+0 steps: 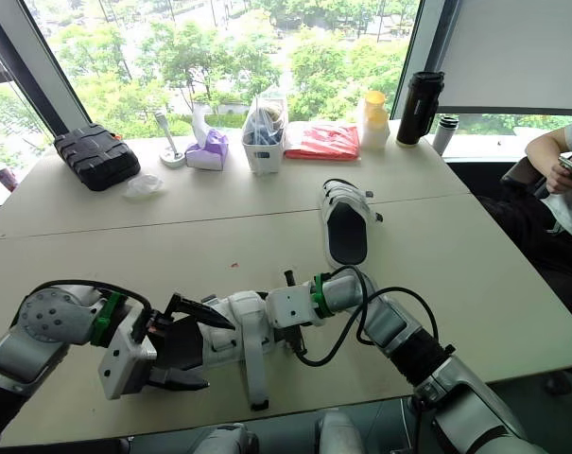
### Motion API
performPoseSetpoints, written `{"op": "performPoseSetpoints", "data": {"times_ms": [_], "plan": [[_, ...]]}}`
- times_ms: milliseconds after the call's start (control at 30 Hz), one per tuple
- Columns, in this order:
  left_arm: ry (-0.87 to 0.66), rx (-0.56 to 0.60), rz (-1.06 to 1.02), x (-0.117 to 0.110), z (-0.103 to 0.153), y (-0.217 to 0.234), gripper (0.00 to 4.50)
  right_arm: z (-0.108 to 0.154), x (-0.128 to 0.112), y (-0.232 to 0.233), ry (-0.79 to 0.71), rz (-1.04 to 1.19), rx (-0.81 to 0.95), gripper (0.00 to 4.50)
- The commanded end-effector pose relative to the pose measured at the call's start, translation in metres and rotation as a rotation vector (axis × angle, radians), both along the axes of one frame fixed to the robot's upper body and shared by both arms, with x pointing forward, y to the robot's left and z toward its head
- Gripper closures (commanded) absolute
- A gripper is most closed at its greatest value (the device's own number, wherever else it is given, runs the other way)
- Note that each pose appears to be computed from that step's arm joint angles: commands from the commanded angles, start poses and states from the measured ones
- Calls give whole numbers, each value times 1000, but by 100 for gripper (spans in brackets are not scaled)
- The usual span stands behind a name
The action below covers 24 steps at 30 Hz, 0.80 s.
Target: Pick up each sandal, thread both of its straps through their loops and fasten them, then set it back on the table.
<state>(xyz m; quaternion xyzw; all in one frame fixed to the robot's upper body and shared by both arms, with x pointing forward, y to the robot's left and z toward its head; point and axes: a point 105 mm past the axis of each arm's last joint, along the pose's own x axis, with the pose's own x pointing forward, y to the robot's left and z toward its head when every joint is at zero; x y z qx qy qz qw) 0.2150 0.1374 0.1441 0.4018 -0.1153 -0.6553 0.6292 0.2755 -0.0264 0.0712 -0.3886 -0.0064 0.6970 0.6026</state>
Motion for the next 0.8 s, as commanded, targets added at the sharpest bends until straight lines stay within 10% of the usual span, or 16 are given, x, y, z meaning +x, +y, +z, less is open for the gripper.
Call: {"op": "performPoseSetpoints", "data": {"times_ms": [33, 333, 433, 667, 800], "plan": [[96, -204, 227, 15, 18, 12, 2, -64, -8, -34, 152, -79, -243, 450], [561, -449, 535, 3, 10, 34, 2, -62, -7, -34, 146, -83, -238, 450], [645, -448, 588, -2, -2, 38, 82, -63, -7, -34, 146, -85, -236, 450], [781, -422, 621, -18, -23, 34, 442, -62, -7, -33, 143, -92, -231, 450], [834, -394, 643, -19, -41, 29, 447, -62, -6, -32, 142, -98, -227, 450]]}}
